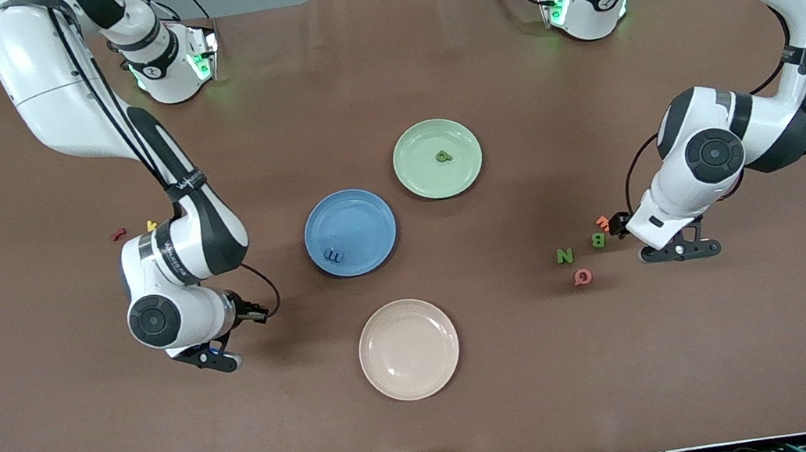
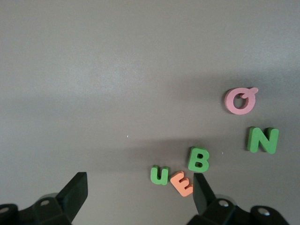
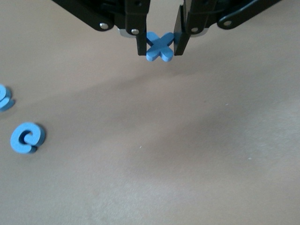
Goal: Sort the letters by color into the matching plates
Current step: 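Carry the blue x over the blue plate with the right gripper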
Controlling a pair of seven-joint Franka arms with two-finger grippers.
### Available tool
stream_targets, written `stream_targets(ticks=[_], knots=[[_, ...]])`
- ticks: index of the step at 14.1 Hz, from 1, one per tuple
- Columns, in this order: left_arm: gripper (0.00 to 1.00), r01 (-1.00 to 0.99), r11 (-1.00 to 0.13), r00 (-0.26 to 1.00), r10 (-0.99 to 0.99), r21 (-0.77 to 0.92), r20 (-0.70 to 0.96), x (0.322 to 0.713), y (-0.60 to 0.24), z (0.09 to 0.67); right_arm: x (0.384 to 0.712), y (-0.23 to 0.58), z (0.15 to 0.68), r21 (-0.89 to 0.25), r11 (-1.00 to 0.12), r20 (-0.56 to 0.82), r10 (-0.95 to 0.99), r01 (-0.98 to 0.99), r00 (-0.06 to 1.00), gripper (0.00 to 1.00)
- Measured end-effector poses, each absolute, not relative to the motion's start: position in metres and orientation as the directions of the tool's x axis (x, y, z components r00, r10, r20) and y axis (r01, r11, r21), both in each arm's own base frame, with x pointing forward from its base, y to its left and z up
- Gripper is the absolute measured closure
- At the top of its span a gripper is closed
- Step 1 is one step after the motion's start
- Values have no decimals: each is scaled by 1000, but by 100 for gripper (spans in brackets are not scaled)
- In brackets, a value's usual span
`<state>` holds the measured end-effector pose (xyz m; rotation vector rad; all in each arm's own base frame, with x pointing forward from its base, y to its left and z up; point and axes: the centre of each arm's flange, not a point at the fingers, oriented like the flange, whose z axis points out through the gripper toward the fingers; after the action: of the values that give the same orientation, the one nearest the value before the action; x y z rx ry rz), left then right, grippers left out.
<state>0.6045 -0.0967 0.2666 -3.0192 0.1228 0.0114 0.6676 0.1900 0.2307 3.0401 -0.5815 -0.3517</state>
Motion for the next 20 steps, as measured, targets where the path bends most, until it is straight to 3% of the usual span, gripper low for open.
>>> stream_targets(ticks=[12,20], knots=[[1,-81,-990,997,-81,-116,-8,604,-103,268,644,251,271,73,-858,-253,-509,-508,823,73],[3,-23,-993,999,-19,-114,-32,593,-119,260,592,359,271,131,-809,-231,-588,-574,775,73]])
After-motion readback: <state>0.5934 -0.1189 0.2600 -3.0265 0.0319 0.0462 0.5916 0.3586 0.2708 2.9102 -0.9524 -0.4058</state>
